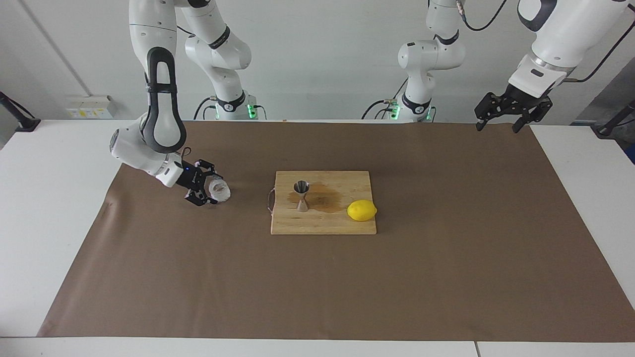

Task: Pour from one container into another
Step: 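Close the right gripper around the small white cup, then lift the white cup with the right gripper toward the metal cup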

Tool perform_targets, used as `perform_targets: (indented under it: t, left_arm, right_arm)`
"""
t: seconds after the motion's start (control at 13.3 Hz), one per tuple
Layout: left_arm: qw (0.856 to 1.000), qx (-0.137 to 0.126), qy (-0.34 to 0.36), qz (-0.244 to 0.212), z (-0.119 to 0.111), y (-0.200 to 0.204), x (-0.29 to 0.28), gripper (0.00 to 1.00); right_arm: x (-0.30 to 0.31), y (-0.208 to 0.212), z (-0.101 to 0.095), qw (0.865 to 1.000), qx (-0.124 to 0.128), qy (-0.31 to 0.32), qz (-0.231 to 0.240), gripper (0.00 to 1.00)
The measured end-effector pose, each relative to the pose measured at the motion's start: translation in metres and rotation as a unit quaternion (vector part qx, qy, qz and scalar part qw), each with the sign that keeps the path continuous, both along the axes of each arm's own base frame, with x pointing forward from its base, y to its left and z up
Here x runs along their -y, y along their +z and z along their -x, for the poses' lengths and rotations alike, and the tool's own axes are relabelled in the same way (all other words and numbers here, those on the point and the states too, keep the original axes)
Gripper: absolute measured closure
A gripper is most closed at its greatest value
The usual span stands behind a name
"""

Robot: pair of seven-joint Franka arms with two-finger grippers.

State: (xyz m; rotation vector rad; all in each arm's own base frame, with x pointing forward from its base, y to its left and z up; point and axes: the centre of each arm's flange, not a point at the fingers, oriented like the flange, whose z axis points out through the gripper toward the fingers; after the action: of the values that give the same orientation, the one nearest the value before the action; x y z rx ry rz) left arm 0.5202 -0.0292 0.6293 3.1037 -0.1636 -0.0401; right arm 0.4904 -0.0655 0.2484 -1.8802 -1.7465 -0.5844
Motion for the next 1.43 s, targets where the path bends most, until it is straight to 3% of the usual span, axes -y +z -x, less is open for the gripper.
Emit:
perform_targets:
  t: [0.23, 0.3, 0.68, 1.13, 1.43]
  left_arm:
    - [1.0, 0.0, 0.0, 0.0, 0.0, 0.0, 0.0, 0.0]
    - [1.0, 0.0, 0.0, 0.0, 0.0, 0.0, 0.0, 0.0]
    - [1.0, 0.0, 0.0, 0.0, 0.0, 0.0, 0.0, 0.0]
    - [1.0, 0.0, 0.0, 0.0, 0.0, 0.0, 0.0, 0.0]
    - [1.0, 0.0, 0.0, 0.0, 0.0, 0.0, 0.0, 0.0]
  right_arm:
    - [-0.003, 0.004, -0.004, 1.0, 0.006, -0.002, -0.003, 0.48]
    - [-0.004, 0.004, -0.005, 1.0, 0.006, -0.002, -0.003, 0.52]
    - [-0.009, 0.008, -0.009, 1.0, 0.01, 0.001, -0.003, 0.52]
    - [-0.047, 0.045, -0.034, 0.999, 0.04, -0.032, 0.012, 0.52]
    - [-0.087, 0.077, -0.051, 0.998, 0.037, -0.058, 0.016, 0.52]
